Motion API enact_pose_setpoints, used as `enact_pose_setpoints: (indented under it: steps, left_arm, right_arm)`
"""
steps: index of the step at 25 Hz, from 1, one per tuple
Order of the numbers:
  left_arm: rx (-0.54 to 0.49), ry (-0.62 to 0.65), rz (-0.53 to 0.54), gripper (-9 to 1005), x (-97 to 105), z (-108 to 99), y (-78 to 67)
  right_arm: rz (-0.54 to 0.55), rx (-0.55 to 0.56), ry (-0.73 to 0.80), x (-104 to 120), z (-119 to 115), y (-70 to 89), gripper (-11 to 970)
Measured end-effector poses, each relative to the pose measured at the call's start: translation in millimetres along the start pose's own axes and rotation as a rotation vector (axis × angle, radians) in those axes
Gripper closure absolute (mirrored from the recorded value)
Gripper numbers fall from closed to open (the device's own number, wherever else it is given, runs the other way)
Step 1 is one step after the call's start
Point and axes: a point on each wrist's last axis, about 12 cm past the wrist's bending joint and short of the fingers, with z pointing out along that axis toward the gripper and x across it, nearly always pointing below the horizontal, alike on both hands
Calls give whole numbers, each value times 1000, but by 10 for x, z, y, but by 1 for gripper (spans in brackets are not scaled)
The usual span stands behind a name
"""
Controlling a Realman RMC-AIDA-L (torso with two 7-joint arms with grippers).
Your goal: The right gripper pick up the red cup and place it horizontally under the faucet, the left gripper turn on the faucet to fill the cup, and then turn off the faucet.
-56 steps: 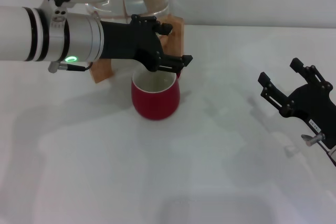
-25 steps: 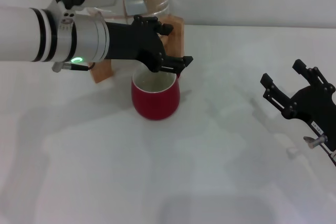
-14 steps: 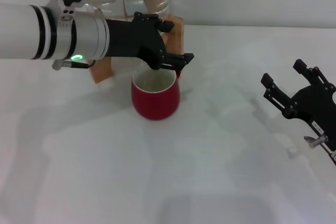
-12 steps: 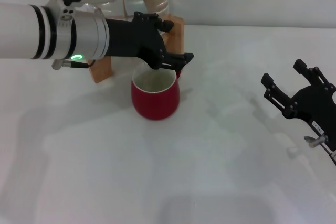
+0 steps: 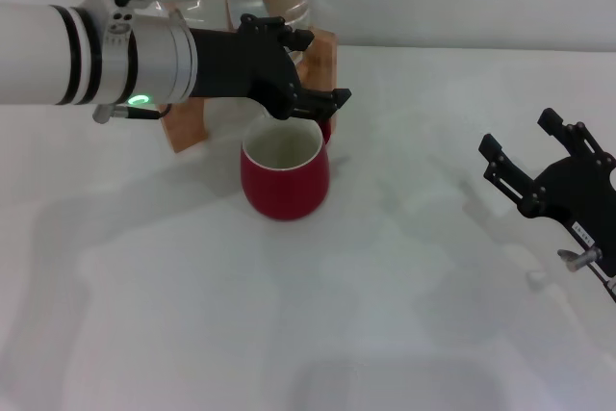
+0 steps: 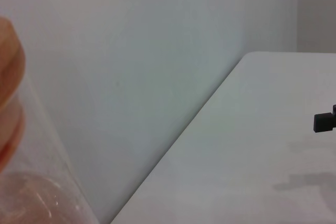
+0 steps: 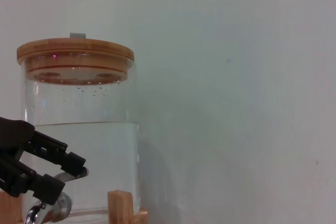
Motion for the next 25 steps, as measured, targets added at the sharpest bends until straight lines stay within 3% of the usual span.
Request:
enact_pose_setpoints:
  steps: [25]
  left_arm:
    - [-8, -14, 2, 123, -26, 17, -2]
  right_arm:
    - [0, 3, -1, -2, 2, -4, 121]
